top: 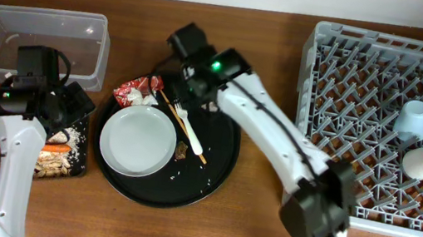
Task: Sort waste into correct bins and load items into the dishwasher rack
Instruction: 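Carry the pink bowl to the rack and set it upright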
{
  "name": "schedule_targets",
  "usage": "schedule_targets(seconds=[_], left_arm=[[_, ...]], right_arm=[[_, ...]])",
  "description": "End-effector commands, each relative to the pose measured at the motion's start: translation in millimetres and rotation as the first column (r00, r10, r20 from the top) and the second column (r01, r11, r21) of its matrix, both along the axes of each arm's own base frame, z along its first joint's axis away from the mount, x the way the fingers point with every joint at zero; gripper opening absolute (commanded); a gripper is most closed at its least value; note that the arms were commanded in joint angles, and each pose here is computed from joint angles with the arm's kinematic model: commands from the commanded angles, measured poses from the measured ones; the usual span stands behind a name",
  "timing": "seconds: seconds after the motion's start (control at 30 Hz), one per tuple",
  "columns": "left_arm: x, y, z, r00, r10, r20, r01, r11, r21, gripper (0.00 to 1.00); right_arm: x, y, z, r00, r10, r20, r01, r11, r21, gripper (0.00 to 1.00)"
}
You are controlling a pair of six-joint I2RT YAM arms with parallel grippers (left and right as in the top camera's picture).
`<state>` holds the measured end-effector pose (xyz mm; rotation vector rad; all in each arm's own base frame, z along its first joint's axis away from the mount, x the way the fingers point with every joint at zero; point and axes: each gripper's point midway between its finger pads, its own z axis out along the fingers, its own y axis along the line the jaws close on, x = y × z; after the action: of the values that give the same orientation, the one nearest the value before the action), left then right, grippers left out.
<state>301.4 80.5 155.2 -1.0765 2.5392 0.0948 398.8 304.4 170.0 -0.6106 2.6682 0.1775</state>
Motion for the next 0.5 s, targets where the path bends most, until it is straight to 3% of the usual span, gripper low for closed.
schedule_targets(seconds=[0.0, 0.27, 0.47], left_arm=[[3, 2, 11, 0.999, 0.0, 0.034, 0.0, 1.0, 0.008, 0.99], [3, 2, 11, 0.999, 0.0, 0.034, 0.0, 1.0, 0.008, 0.99], [3, 2, 11, 0.999, -0.001, 0.034, 0.0, 1.0, 0.008, 0.99]], right_arm=[[16, -56, 77, 0.985, -0.161, 0.056, 0.152, 0.978, 0.14, 0.04], [21, -196, 87, 0.93, -0.275, -0.245, 0.354, 0.85, 0.389, 0.04], [16, -258, 70, 0.941, -0.178, -0.289, 0.321, 0.744, 0.586, 0.04]])
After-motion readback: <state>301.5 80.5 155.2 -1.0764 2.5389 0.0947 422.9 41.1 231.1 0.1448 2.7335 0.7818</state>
